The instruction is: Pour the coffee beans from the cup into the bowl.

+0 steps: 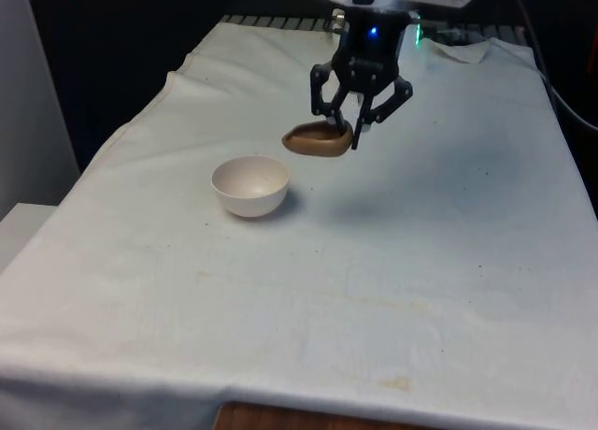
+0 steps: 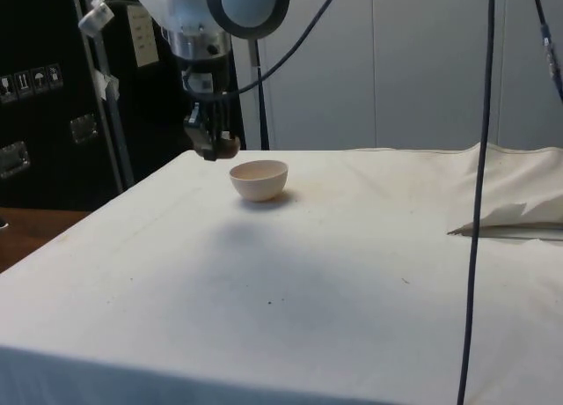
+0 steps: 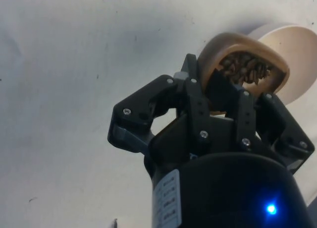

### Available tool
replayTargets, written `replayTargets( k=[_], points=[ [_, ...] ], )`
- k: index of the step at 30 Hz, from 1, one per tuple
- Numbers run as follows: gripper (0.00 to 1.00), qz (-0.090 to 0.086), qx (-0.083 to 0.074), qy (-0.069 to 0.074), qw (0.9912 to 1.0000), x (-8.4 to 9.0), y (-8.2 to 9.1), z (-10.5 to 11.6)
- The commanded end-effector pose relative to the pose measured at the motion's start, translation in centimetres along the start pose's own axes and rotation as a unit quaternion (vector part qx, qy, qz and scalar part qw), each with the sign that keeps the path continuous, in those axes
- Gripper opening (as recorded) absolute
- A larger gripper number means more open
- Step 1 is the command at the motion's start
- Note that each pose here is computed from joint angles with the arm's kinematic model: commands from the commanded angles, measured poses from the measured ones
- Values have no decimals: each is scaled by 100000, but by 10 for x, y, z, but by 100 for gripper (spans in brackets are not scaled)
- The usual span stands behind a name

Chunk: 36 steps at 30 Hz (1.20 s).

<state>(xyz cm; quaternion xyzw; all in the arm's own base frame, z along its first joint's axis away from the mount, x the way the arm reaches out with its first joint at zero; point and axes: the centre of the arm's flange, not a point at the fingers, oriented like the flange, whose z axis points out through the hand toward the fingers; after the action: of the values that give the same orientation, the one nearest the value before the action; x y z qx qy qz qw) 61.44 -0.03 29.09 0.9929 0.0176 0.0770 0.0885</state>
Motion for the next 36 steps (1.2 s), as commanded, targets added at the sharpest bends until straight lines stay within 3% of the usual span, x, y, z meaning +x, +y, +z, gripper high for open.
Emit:
replayTargets(
  k=[1,6,7,8,15,16,25,26,27,34,35,36],
  points=[
    [2,125,723,237,99997,-1,1,2],
    [2,1131,981,-156,99989,-3,10,10],
    [2,1065,293,-514,99993,-2,9,10],
    [2,1334,1006,-317,99986,-4,13,12],
    [2,2237,1324,-853,99963,-7,26,19],
    [2,2256,740,-1361,99963,-6,27,19],
    [2,4154,3143,-639,99862,-8,41,29],
    [2,3841,2098,-1025,99899,-8,40,28],
    [2,4262,3393,-659,99849,-8,41,29],
    [2,5822,5533,-640,99675,-9,50,31],
    [2,5677,4780,-1099,99718,-9,51,30],
    [2,5981,5853,-588,99648,-9,51,31]
  ],
)
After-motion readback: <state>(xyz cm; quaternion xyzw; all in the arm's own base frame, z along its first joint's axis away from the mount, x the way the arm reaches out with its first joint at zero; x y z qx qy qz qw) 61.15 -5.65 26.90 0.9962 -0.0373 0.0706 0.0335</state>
